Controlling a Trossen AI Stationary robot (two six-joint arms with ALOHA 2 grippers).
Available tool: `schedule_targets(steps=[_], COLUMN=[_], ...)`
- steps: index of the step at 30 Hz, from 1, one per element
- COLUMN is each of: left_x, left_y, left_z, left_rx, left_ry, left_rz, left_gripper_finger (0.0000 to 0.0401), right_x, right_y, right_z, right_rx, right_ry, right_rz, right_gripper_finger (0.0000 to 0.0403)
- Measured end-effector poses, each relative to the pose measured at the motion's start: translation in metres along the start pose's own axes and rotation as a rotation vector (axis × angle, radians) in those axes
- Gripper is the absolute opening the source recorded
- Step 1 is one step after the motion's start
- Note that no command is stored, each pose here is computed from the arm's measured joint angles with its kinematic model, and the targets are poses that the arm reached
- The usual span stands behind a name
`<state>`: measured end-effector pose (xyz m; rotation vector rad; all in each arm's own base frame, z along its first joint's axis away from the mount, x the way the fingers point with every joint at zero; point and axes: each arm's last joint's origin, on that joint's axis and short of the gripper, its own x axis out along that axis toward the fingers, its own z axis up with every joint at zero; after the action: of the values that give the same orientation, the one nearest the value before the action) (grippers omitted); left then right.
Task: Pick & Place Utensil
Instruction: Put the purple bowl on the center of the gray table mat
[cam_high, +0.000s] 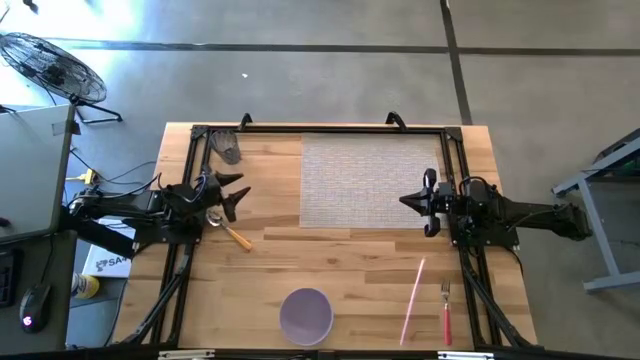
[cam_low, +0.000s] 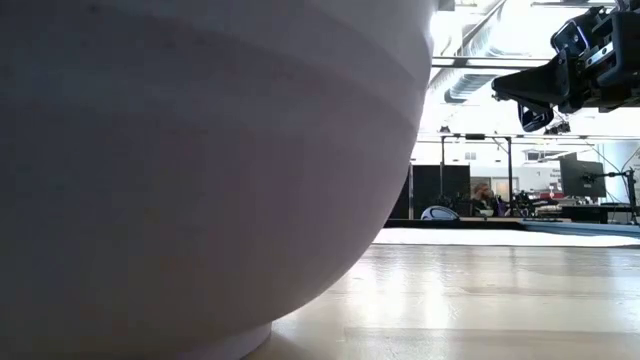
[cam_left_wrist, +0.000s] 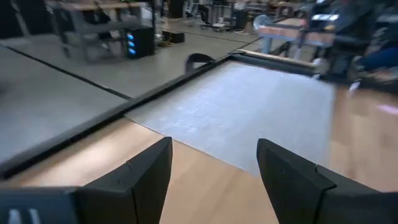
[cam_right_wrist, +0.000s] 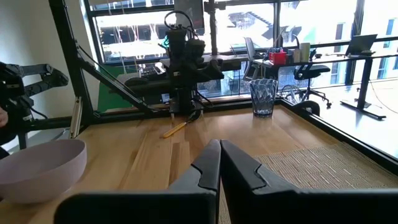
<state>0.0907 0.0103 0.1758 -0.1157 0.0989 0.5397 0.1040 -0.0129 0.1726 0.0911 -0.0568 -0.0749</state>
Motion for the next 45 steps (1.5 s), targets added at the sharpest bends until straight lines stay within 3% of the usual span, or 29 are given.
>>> schedule_targets(steps=[4,8,29,45], left_x=[-0.0002,-0.0003,-0.0005,-0.0004], left_y=[-0.0029,-0.0044,-0.0054,-0.0046], left_z=[0.0001,0.0004,0.0048,0.0048], left_rx=[-0.109,-0.138,-0.183,-0.123], left_ry=[0.016,0.024,-0.012,-0.021], left_rz=[-0.096,-0.147,-0.168,-0.141], left_gripper_finger=[0.0231,0.0231,0.0231,0.0231], right_x=[0.0,0.0,0.0,0.0], right_y=[0.0,0.0,0.0,0.0], right_z=[0.0,0.0,0.0,0.0], right_rx=[0.0,0.0,0.0,0.0], right_ry=[0.0,0.0,0.0,0.0], right_rz=[0.0,0.0,0.0,0.0], right_gripper_finger=[0.0001,0.0004,0.0001,0.0002])
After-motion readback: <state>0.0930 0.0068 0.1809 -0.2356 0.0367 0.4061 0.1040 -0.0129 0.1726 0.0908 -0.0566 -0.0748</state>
